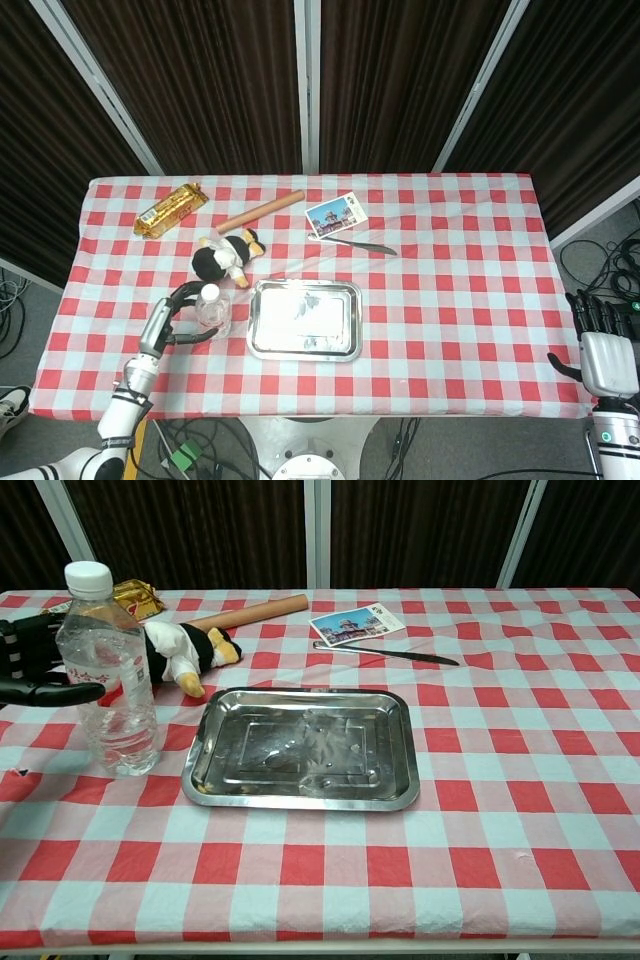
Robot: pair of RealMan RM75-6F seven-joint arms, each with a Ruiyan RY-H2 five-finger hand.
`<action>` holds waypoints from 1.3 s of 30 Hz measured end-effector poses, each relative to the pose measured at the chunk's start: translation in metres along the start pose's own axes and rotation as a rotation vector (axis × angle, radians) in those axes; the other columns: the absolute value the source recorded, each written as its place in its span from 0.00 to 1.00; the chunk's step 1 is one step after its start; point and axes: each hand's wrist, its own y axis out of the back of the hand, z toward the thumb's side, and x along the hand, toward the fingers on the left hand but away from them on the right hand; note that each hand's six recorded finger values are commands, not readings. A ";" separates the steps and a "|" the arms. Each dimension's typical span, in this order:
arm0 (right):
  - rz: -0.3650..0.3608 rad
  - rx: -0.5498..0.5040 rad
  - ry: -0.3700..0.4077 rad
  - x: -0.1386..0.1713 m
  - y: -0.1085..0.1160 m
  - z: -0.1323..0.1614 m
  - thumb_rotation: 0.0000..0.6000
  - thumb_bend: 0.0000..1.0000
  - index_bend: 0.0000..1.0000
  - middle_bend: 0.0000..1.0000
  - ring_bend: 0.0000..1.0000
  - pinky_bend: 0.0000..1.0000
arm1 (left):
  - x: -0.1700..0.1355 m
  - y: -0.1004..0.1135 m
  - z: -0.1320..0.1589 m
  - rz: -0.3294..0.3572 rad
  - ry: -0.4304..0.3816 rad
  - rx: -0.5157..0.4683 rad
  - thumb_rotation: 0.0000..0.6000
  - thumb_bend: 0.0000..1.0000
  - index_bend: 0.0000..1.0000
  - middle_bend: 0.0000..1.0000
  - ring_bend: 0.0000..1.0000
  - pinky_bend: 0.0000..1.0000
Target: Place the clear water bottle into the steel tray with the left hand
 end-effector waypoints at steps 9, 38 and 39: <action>0.014 -0.011 -0.008 -0.002 -0.001 -0.002 1.00 0.09 0.04 0.01 0.00 0.00 | 0.008 0.000 0.000 0.030 -0.004 -0.036 1.00 0.10 0.49 0.51 0.32 0.38; 0.003 -0.052 0.023 0.002 0.007 0.005 1.00 0.09 0.04 0.02 0.00 0.00 | 0.064 0.032 0.125 0.096 -0.262 0.021 1.00 0.18 0.64 0.66 0.42 0.47; -0.002 -0.054 0.027 0.002 0.009 0.006 1.00 0.09 0.04 0.02 0.00 0.00 | 0.067 0.032 0.134 0.093 -0.277 0.028 1.00 0.18 0.64 0.66 0.42 0.47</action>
